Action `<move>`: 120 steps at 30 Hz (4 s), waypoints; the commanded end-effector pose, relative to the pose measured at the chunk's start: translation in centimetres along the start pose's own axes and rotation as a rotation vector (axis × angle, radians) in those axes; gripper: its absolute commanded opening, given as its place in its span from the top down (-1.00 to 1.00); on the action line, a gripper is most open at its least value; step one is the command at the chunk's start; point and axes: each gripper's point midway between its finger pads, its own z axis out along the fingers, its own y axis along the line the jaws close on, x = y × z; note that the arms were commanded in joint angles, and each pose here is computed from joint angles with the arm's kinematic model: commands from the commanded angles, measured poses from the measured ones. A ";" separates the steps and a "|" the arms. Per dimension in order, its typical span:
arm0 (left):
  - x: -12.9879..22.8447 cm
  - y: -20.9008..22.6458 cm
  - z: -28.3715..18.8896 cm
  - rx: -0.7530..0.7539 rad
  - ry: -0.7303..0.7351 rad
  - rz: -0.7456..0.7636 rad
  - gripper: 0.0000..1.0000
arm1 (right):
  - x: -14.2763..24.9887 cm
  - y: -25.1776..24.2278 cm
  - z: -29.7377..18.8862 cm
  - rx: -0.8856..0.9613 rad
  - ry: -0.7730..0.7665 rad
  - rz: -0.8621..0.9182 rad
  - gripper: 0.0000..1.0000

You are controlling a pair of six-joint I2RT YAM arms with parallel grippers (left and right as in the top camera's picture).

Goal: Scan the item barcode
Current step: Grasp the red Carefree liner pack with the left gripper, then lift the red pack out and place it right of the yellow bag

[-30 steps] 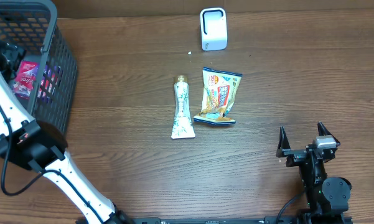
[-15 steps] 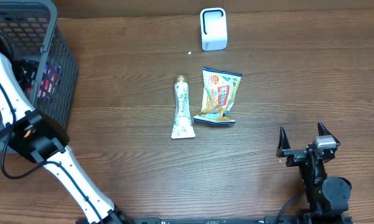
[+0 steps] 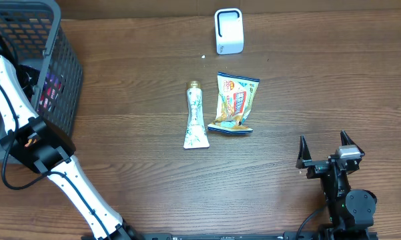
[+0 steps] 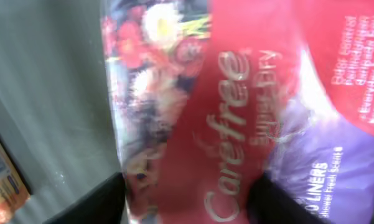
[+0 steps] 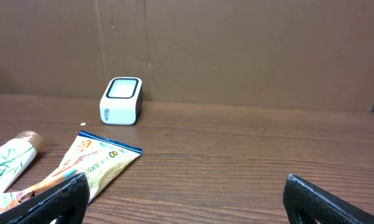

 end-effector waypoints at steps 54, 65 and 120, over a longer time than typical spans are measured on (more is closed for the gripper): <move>-1.5 -0.6 -9.1 0.142 -0.132 0.090 0.92 | 0.1 0.1 0.0 -0.002 -0.006 0.003 -1.00; -1.2 1.3 -25.7 0.338 -0.416 0.070 0.92 | 0.1 0.1 0.0 -0.002 -0.006 0.003 -1.00; 1.4 0.1 4.2 0.088 0.147 0.103 -0.18 | 0.1 0.1 0.0 -0.002 -0.006 0.003 -1.00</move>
